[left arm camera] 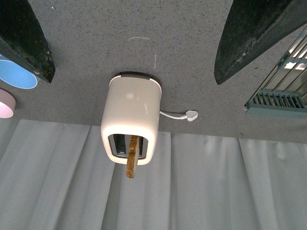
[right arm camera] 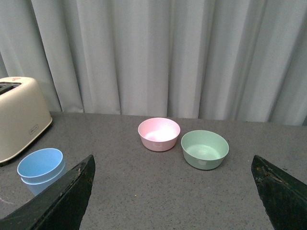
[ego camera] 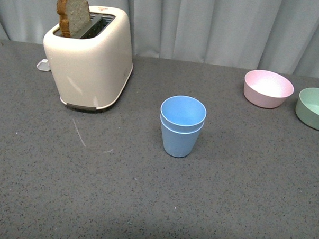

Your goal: Stack blue cups with both arms

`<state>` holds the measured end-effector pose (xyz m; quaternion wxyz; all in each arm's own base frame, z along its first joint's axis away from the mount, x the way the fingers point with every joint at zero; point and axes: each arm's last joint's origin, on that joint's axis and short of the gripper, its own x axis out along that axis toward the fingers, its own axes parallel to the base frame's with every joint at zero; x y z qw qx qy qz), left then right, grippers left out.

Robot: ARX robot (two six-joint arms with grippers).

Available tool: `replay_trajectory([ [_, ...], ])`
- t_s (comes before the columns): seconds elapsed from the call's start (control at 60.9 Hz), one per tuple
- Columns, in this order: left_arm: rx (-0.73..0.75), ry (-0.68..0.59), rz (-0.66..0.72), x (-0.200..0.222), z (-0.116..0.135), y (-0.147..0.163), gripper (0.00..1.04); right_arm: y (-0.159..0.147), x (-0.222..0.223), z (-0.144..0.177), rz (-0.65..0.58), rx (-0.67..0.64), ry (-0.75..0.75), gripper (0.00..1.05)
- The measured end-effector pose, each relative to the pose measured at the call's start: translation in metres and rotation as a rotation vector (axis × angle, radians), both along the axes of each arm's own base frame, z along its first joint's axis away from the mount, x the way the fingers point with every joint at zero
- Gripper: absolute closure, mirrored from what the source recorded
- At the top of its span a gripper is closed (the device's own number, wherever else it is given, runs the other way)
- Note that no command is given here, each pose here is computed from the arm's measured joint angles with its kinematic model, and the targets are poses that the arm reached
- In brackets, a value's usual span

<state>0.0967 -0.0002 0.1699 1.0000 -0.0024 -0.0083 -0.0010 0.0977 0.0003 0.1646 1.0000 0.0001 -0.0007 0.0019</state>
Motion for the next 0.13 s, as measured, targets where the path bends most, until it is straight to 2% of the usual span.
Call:
replay_trajectory([
  [0.131,0.000,0.000,0.000,0.0000,0.0000,0.0000,0.07,0.0000,0.0000,0.0000,0.000,0.000,0.000,0.10],
])
